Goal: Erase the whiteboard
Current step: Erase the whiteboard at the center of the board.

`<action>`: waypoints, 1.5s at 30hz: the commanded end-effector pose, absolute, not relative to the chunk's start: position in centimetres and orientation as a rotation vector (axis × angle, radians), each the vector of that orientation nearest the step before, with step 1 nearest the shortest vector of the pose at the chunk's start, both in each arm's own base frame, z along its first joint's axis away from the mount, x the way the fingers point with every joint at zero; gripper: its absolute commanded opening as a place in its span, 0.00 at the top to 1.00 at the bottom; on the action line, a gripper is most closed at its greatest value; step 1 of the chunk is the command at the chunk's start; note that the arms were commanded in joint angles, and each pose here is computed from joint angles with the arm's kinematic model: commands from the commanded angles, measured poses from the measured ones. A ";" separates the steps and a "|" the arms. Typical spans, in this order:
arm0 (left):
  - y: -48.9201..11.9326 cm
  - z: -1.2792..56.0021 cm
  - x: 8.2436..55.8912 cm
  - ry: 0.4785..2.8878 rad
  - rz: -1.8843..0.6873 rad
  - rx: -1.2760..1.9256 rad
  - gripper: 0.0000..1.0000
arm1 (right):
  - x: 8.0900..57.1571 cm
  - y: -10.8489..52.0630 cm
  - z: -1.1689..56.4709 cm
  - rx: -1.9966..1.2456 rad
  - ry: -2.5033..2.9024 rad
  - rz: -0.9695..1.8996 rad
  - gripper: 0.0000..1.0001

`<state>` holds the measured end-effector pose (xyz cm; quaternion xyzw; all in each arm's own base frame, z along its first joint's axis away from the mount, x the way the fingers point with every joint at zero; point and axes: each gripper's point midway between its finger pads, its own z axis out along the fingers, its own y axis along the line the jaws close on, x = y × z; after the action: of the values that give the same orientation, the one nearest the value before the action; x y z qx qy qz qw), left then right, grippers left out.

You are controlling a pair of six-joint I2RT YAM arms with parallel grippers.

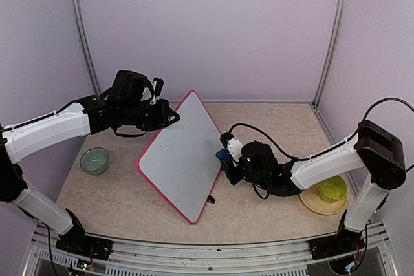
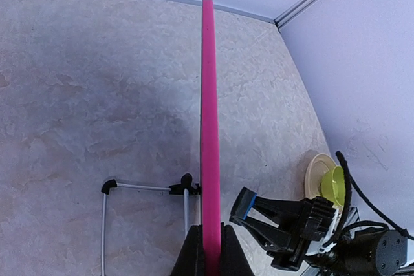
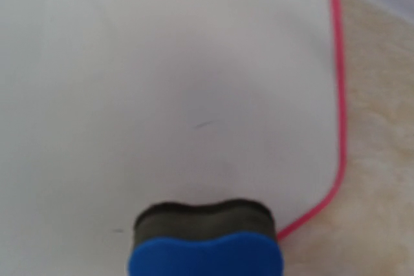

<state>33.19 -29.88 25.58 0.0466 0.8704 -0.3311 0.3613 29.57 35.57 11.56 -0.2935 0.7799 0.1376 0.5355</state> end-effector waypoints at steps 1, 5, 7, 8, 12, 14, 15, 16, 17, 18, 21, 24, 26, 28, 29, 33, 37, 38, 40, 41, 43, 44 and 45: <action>-30.9 27.4 33.9 2.154 -0.941 0.121 1.00 | 30.5 37.4 11.2 -0.696 1.826 0.363 1.00; -30.8 26.6 34.0 2.165 -0.937 0.117 1.00 | 30.8 38.3 9.9 -0.713 1.840 0.372 1.00; -30.8 26.5 34.1 2.166 -0.935 0.115 1.00 | 30.6 38.7 9.3 -0.728 1.844 0.393 1.00; -30.8 26.5 34.2 2.165 -0.933 0.114 1.00 | 30.4 38.9 9.1 -0.737 1.841 0.411 1.00; -30.9 26.1 34.3 2.171 -0.932 0.115 1.00 | 29.5 39.6 8.6 -0.767 1.835 0.456 1.00; -31.0 25.8 34.3 2.175 -0.933 0.116 1.00 | 29.0 39.8 8.3 -0.781 1.832 0.463 1.00; -31.0 25.8 34.3 2.175 -0.932 0.115 1.00 | 28.6 39.9 8.2 -0.791 1.830 0.470 1.00; -30.9 25.7 34.4 2.175 -0.931 0.114 1.00 | 28.2 40.1 8.0 -0.807 1.828 0.476 1.00; -30.9 25.7 34.4 2.174 -0.929 0.112 1.00 | 27.8 40.2 7.9 -0.819 1.824 0.483 1.00; -30.9 25.6 34.4 2.175 -0.926 0.110 1.00 | 27.2 40.5 7.7 -0.834 1.821 0.487 1.00; -30.9 25.5 34.5 2.176 -0.925 0.107 1.00 | 26.0 41.0 6.8 -0.869 1.827 0.489 1.00; -30.7 25.7 34.6 2.172 -0.924 0.103 1.00 | 24.8 41.3 6.1 -0.889 1.829 0.480 1.00; -30.7 25.7 34.6 2.172 -0.923 0.100 1.00 | 24.0 41.4 5.8 -0.900 1.829 0.479 1.00; -30.6 25.8 34.6 2.170 -0.922 0.098 1.00 | 23.3 41.6 5.7 -0.913 1.822 0.483 1.00; -30.6 25.8 34.6 2.171 -0.923 0.098 1.00 | 22.9 41.8 5.7 -0.922 1.816 0.488 1.00; -30.5 25.9 34.6 2.169 -0.921 0.096 1.00 | 21.0 42.7 6.3 -0.974 1.771 0.517 1.00; -30.4 26.0 34.6 2.166 -0.923 0.093 1.00 | 18.8 43.7 7.6 -1.013 1.716 0.565 1.00; -30.4 25.9 34.5 2.167 -0.922 0.094 1.00 | 18.4 43.9 7.9 -1.018 1.705 0.577 1.00; -30.5 25.9 34.5 2.167 -0.925 0.096 1.00 | 17.8 44.2 8.4 -1.023 1.686 0.591 1.00; -30.4 25.9 34.5 2.167 -0.925 0.095 1.00 | 17.7 44.2 8.6 -1.023 1.683 0.593 1.00; -30.4 25.7 34.5 2.171 -0.922 0.095 1.00 | 17.9 44.0 8.9 -1.007 1.678 0.587 1.00; -30.4 25.8 34.4 2.169 -0.924 0.096 1.00 | 18.2 43.8 9.1 -0.994 1.678 0.573 1.00; -30.4 25.8 34.4 2.168 -0.923 0.095 1.00 | 18.4 43.5 9.3 -0.977 1.678 0.560 1.00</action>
<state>33.96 -29.65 24.65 0.0379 0.8680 -0.3406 0.3593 20.44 42.73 8.89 -0.3827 0.7204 0.2053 0.5408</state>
